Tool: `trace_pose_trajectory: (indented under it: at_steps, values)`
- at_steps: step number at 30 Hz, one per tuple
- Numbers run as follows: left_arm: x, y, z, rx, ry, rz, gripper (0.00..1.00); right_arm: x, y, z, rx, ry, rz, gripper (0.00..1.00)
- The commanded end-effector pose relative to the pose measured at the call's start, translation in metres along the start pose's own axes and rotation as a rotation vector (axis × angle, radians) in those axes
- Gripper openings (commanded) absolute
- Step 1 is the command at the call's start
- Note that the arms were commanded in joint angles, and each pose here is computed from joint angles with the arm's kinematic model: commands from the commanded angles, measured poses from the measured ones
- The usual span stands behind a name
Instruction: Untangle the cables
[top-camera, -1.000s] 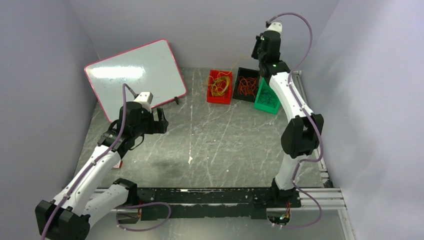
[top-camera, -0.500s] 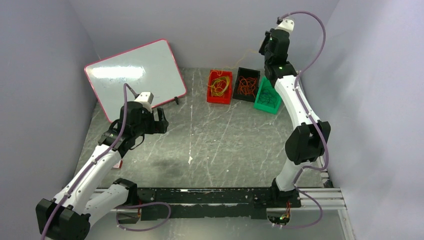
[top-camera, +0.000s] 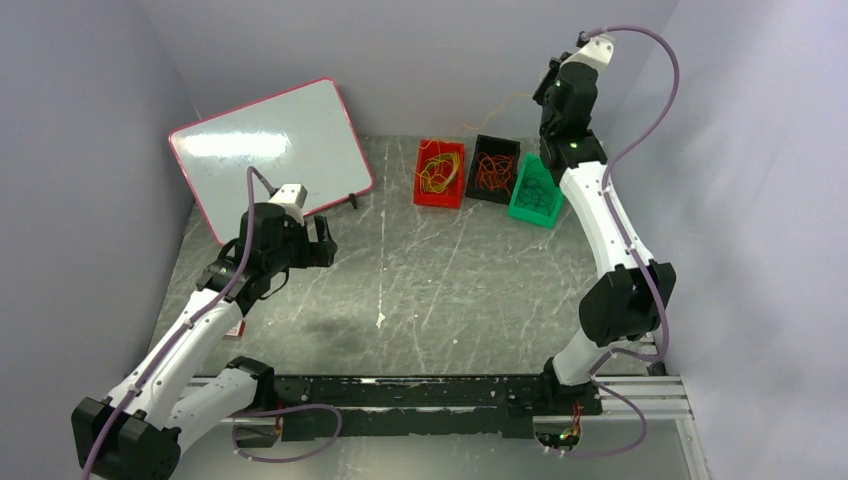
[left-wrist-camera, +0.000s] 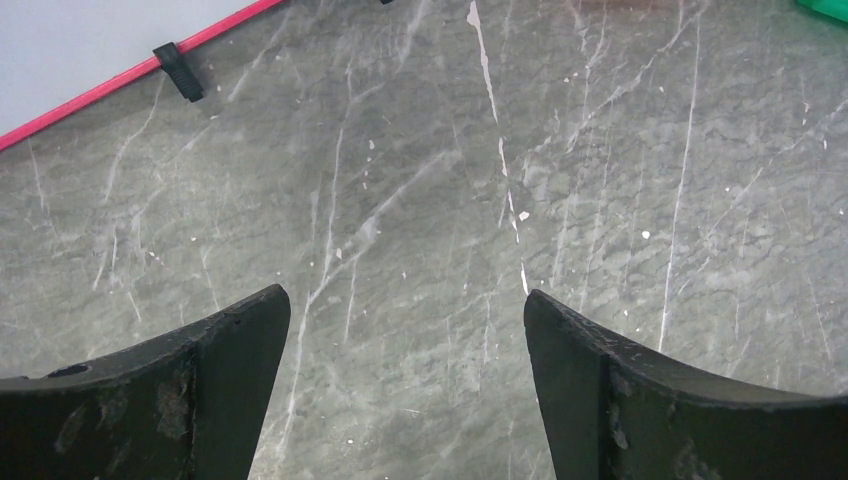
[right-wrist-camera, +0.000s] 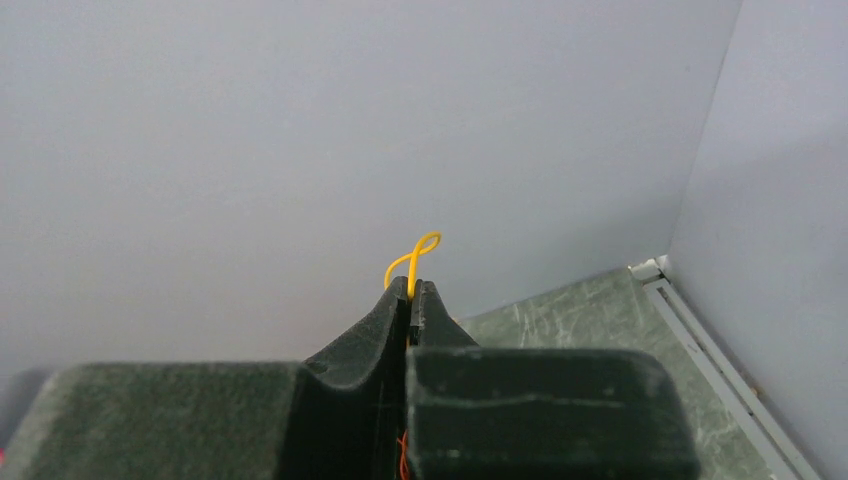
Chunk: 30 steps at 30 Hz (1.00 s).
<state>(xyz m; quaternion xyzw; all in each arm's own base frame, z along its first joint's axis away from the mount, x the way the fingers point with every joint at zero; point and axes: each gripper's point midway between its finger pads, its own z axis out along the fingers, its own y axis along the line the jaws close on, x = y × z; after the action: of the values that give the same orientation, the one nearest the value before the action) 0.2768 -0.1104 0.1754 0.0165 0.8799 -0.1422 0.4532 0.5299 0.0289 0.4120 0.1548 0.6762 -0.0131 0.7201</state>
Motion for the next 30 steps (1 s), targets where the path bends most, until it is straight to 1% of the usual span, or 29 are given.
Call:
trace_pose_trajectory:
  at_steps: [1, 6, 11, 17, 24, 30]
  values:
    - [-0.004, 0.0, 0.0, 0.009, -0.019, 0.001, 0.91, -0.028, -0.011, -0.009, 0.026, -0.083, 0.029, 0.0]
    - [-0.005, 0.0, 0.0, 0.008, -0.019, -0.002, 0.91, -0.034, -0.006, -0.011, -0.002, -0.098, 0.029, 0.0]
    - [-0.005, 0.0, 0.0, 0.006, -0.02, 0.001, 0.91, -0.065, 0.015, -0.032, -0.154, -0.2, 0.071, 0.0]
    - [-0.005, 0.0, 0.0, 0.006, -0.02, 0.0, 0.91, -0.091, 0.023, -0.049, -0.224, -0.273, 0.105, 0.0]
    - [-0.004, 0.0, 0.0, 0.006, -0.019, 0.003, 0.91, -0.096, 0.023, -0.051, -0.222, -0.284, 0.107, 0.0]
    - [-0.004, 0.0, 0.0, 0.005, -0.02, 0.002, 0.91, -0.074, 0.031, -0.036, -0.242, -0.206, 0.085, 0.0]
